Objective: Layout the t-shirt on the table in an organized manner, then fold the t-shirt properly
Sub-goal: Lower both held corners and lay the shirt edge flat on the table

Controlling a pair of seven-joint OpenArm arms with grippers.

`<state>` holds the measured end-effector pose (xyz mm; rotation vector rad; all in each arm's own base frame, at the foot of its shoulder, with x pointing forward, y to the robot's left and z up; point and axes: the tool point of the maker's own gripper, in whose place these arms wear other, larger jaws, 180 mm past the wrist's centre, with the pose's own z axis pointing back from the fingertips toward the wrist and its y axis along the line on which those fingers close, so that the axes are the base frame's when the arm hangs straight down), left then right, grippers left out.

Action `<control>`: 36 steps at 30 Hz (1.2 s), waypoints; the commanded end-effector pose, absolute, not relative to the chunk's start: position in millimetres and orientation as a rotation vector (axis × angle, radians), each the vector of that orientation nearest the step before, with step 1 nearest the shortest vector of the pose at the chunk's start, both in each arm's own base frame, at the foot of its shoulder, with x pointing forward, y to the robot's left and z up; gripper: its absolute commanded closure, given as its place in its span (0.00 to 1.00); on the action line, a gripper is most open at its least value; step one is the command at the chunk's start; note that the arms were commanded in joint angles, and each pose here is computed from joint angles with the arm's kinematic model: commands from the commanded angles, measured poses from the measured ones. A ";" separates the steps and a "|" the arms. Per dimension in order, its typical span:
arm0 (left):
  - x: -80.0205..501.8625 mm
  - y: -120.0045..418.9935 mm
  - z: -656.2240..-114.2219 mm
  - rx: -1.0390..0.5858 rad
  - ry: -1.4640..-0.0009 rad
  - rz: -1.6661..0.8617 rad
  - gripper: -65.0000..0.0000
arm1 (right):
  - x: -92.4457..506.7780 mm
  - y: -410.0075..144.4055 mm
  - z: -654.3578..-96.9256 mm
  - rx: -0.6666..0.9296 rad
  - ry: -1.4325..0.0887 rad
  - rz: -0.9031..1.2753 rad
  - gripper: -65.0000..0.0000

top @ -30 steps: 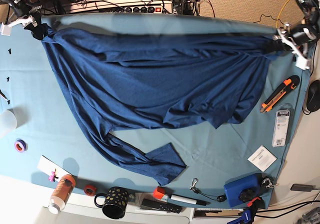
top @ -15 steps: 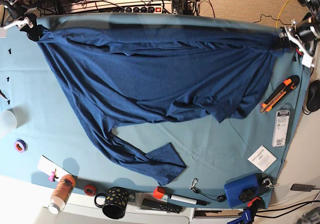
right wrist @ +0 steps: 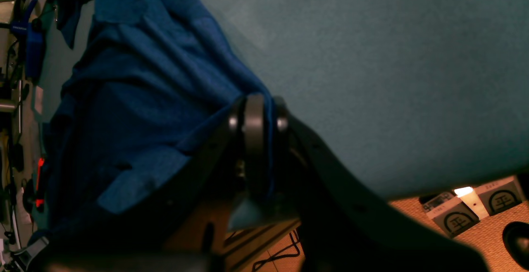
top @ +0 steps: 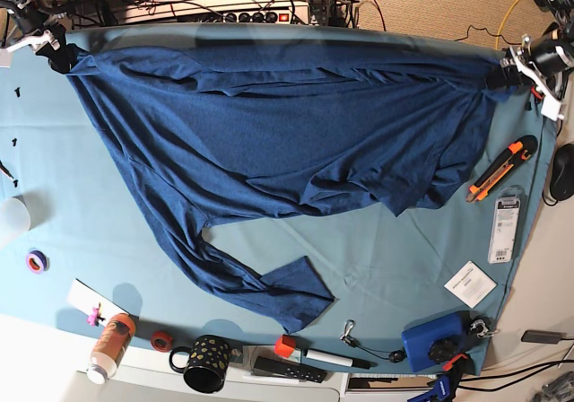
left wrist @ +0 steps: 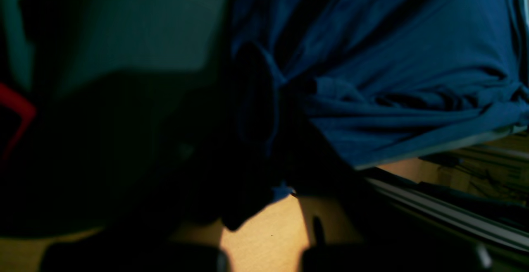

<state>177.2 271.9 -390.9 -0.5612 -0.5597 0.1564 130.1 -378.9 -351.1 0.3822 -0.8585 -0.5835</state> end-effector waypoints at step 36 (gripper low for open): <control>200.5 278.9 -370.1 -0.547 -0.663 0.097 0.45 | 138.1 -389.4 -333.9 0.359 -0.917 -0.558 0.66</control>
